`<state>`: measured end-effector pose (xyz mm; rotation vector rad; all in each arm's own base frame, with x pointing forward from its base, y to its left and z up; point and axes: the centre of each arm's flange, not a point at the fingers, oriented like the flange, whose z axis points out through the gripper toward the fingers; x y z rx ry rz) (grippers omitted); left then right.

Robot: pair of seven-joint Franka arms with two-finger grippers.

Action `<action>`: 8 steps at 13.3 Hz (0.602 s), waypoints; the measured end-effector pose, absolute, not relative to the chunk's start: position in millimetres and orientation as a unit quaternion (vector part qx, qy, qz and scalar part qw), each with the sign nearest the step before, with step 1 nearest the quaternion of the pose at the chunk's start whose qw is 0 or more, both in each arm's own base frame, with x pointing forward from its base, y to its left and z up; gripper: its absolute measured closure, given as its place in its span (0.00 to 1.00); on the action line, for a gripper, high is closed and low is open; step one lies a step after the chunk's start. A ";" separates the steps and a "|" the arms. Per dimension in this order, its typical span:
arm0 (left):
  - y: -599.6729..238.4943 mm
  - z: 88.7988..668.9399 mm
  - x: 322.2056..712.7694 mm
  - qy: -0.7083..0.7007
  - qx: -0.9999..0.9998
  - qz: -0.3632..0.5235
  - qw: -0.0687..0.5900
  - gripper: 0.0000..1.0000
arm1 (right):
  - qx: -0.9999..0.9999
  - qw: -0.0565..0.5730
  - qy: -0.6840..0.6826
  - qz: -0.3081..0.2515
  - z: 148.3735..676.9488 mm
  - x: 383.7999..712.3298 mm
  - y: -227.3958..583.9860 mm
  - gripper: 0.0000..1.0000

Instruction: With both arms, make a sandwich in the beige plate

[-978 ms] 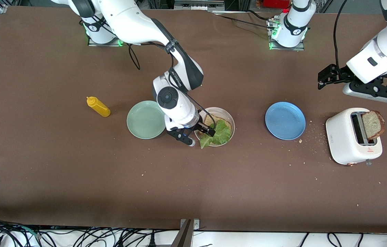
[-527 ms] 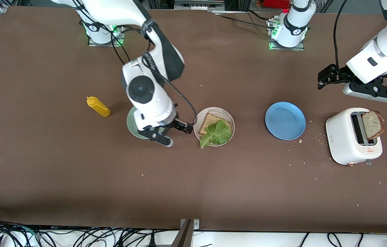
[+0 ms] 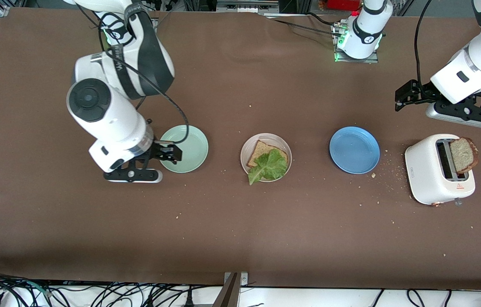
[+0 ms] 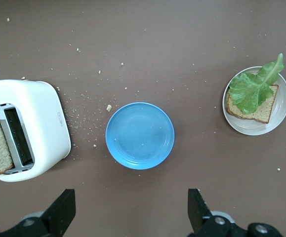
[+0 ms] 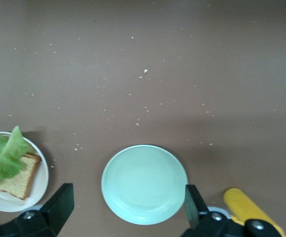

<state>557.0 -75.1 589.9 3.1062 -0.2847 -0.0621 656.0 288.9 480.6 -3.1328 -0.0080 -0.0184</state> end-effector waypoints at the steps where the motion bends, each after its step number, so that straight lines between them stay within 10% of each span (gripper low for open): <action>1: -75.1 589.9 557.0 -0.091 0.996 -0.020 0.011 0.00 | -1.000 0.000 -0.015 -0.007 482.5 658.4 280.9 0.00; 8: -75.1 589.9 557.0 -0.091 0.996 -0.020 0.011 0.00 | -0.995 -0.024 -0.092 -0.026 504.5 674.5 221.1 0.00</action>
